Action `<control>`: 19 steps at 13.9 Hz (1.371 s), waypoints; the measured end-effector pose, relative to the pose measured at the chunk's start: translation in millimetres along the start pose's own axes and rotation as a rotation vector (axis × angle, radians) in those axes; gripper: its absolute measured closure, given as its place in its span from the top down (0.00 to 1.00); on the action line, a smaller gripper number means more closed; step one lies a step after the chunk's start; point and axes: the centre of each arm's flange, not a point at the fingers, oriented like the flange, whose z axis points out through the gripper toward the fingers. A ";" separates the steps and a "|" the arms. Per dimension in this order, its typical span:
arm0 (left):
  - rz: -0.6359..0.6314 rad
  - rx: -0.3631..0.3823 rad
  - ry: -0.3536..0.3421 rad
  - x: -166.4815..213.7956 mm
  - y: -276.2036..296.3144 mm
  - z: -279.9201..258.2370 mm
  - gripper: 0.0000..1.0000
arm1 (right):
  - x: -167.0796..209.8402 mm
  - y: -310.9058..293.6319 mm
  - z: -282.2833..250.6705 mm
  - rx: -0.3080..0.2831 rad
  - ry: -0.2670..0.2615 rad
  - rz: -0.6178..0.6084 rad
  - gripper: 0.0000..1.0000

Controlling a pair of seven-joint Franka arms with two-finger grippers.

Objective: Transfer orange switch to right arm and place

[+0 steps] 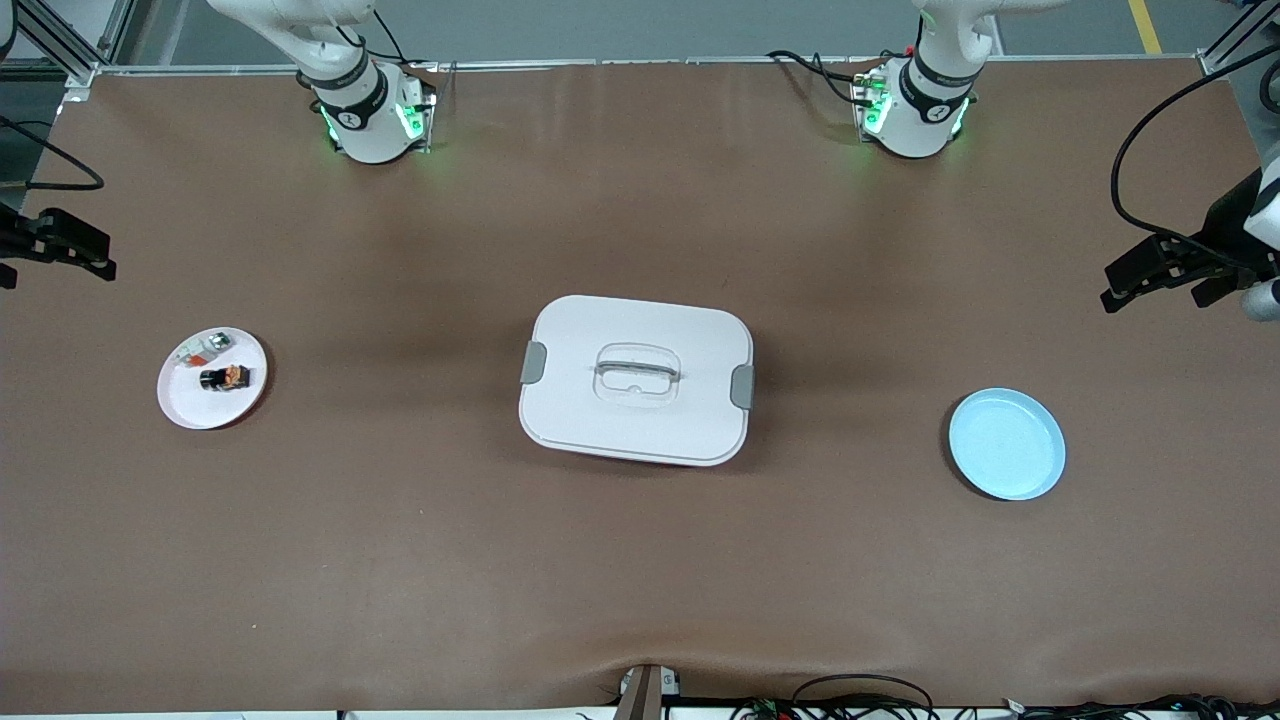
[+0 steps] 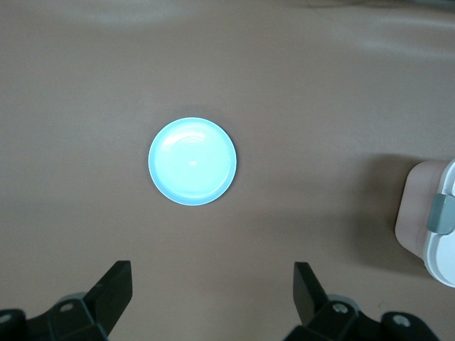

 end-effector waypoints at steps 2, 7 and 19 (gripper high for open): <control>0.002 0.000 0.002 0.1 0.0 -1.1 1.00 | -1.3 3.0 2.7 0.045 -0.006 0.014 1.00; 0.010 0.000 0.004 0.3 0.1 -2.1 1.00 | -6.1 3.5 3.1 0.083 -0.033 0.020 1.00; 0.044 -0.001 0.004 0.0 2.5 -2.0 1.00 | -15.6 -19.0 -20.7 0.077 -0.012 -0.018 1.00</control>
